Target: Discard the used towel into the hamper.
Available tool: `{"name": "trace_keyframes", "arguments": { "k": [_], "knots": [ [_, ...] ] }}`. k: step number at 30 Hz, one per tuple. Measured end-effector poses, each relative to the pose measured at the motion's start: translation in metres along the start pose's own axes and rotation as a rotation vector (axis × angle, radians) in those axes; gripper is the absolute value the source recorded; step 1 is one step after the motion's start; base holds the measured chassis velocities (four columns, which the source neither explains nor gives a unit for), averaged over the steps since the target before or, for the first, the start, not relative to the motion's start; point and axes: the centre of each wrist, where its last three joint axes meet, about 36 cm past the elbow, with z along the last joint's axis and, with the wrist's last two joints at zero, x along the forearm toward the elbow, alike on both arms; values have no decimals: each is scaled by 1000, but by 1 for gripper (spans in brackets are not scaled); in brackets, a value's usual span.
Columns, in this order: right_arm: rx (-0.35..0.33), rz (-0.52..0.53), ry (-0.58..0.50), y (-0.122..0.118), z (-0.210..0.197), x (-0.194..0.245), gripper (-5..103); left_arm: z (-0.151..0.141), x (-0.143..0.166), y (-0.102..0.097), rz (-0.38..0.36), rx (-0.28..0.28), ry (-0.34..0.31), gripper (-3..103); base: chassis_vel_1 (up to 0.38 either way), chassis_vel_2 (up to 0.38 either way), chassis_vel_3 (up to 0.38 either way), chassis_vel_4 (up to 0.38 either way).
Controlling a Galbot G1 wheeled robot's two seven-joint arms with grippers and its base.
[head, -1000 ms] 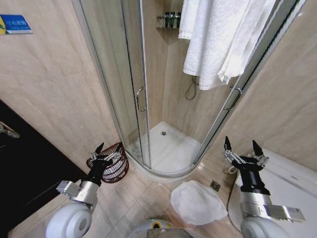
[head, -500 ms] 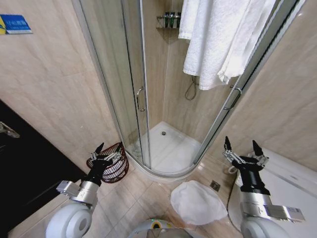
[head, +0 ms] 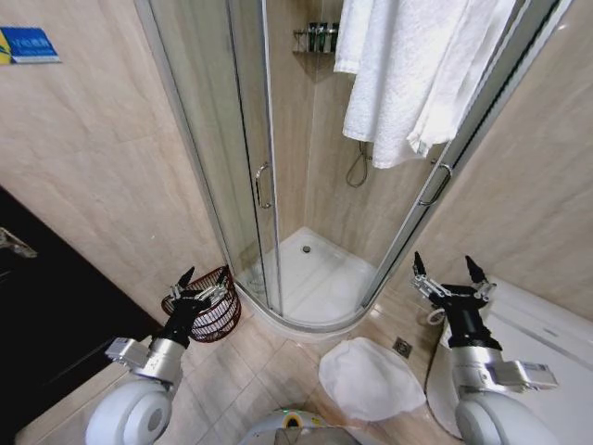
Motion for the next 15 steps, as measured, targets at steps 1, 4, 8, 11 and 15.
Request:
{"name": "trace_keyframes", "arguments": {
  "k": [1, 4, 8, 11, 15],
  "knots": [
    [-3, -3, 0, 0, 0, 0, 100, 0, 0, 0, 0, 0, 0, 100, 0, 0, 0, 0],
    [-57, -60, -15, 3, 1, -1, 100, 0, 0, 0, 0, 0, 0, 100, 0, 0, 0, 0],
    [-86, -92, -27, 5, 1, -1, 100, 0, 0, 0, 0, 0, 0, 100, 0, 0, 0, 0],
    [-88, -95, -28, 5, 1, -1, 100, 0, 0, 0, 0, 0, 0, 100, 0, 0, 0, 0],
    [-87, -103, -36, 3, 0, -2, 100, 0, 0, 0, 0, 0, 0, 100, 0, 0, 0, 0]
  ]
}}
